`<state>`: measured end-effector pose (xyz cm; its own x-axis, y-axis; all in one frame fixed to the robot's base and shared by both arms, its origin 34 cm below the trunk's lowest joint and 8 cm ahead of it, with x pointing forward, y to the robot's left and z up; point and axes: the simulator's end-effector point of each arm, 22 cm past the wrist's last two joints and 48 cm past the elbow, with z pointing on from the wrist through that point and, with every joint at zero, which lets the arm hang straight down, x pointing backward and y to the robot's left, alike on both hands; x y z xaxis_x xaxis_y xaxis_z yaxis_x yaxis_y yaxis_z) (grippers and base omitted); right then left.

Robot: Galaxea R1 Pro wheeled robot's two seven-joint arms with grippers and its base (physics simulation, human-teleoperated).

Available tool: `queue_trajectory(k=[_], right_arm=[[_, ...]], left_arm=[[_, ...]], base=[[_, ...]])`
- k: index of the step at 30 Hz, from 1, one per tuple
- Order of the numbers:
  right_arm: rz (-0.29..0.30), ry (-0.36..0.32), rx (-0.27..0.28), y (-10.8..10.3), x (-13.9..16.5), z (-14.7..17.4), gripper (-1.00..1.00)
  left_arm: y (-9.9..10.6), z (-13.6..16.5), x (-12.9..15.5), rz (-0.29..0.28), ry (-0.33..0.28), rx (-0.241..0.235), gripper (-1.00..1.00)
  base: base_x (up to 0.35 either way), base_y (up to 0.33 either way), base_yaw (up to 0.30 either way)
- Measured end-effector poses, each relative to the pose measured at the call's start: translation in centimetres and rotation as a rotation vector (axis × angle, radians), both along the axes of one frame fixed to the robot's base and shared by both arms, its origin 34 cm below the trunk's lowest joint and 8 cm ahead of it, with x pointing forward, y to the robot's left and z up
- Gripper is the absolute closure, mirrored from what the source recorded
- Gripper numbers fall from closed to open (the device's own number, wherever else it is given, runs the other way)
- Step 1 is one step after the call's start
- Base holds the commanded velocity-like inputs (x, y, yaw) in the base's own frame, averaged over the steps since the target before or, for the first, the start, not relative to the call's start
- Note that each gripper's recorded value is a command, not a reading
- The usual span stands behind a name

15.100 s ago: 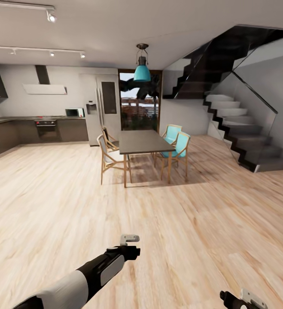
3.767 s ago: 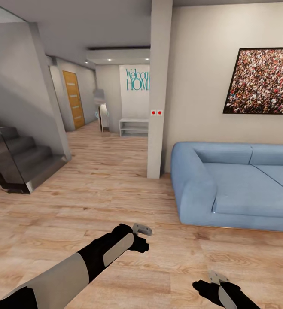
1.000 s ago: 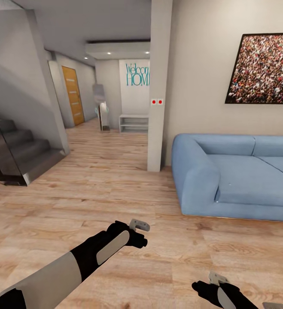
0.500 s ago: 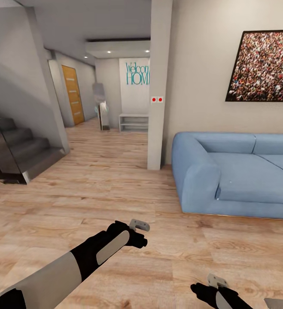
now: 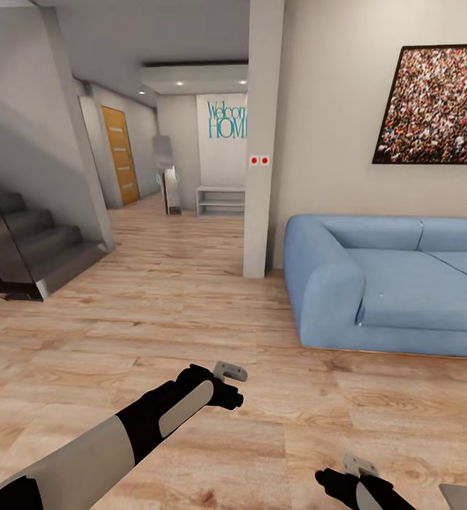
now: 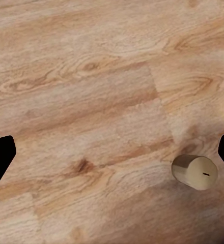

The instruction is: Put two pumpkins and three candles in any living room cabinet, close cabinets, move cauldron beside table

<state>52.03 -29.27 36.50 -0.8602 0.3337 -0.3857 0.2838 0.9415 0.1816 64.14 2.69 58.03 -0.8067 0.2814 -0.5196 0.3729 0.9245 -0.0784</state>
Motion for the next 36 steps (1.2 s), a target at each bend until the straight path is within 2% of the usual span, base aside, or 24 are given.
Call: queue_trajectory(k=[36], right_arm=[[0.001,-0.001,0.001,0.1,-1.5,-7.1,-1.00]], left_arm=[[0.0,-7.1,-1.5,0.001,0.000,0.001,-1.00]], base=[[0.000,0.000,0.000]])
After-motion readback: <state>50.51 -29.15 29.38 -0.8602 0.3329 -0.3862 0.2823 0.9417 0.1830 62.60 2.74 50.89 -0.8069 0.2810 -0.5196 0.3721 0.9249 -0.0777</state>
